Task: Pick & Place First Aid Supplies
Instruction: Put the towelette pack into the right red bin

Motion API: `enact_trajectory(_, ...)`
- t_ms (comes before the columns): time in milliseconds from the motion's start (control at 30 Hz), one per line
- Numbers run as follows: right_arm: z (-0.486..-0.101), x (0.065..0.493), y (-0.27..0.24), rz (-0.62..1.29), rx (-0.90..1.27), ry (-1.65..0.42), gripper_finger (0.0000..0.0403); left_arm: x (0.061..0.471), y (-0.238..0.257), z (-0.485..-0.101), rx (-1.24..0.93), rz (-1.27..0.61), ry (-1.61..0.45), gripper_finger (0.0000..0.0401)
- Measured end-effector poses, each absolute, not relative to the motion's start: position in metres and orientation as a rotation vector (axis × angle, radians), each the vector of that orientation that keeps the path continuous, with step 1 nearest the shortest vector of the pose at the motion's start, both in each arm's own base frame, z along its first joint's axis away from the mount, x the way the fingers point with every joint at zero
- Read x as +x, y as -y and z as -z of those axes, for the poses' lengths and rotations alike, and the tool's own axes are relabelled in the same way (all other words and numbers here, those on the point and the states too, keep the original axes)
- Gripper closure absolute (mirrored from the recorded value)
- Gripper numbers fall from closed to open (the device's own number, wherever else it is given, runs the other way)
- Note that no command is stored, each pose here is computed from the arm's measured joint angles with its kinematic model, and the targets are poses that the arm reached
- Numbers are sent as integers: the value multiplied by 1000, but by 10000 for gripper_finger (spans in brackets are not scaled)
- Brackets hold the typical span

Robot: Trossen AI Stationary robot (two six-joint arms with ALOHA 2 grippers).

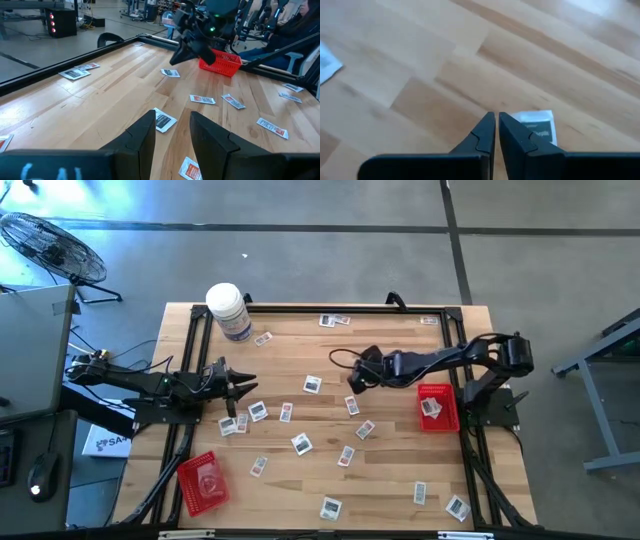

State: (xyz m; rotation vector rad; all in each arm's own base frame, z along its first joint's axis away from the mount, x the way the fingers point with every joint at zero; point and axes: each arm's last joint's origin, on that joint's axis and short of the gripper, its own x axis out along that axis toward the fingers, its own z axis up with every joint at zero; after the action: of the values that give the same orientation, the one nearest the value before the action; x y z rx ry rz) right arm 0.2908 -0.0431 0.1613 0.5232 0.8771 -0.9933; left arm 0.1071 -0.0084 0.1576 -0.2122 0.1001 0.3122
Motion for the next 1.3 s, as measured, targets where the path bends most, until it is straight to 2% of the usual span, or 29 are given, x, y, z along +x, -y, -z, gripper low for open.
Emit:
enact_trajectory(133, -152, 286, 44, 1013, 543, -861, 373, 107, 8, -158, -212, -312, -100, 282)
enact_trajectory(400, -138, 276, 47, 1051, 552, -841, 299, 107, 8, -158, -212, -312, -100, 282)
enact_trajectory(567, -129, 276, 51, 1051, 555, -839, 278, 107, 8, -158, -212, -312, -100, 282)
enact_trajectory(767, -110, 283, 52, 1082, 538, -844, 282, 107, 8, -158, -212, -312, -101, 282)
enact_trajectory(967, -107, 289, 53, 1127, 530, -836, 299, 107, 8, -158, -212, -312, -101, 282)
enact_trajectory(1300, -107, 291, 54, 1145, 536, -799, 370, 107, 8, -158, -212, -312, -100, 282)
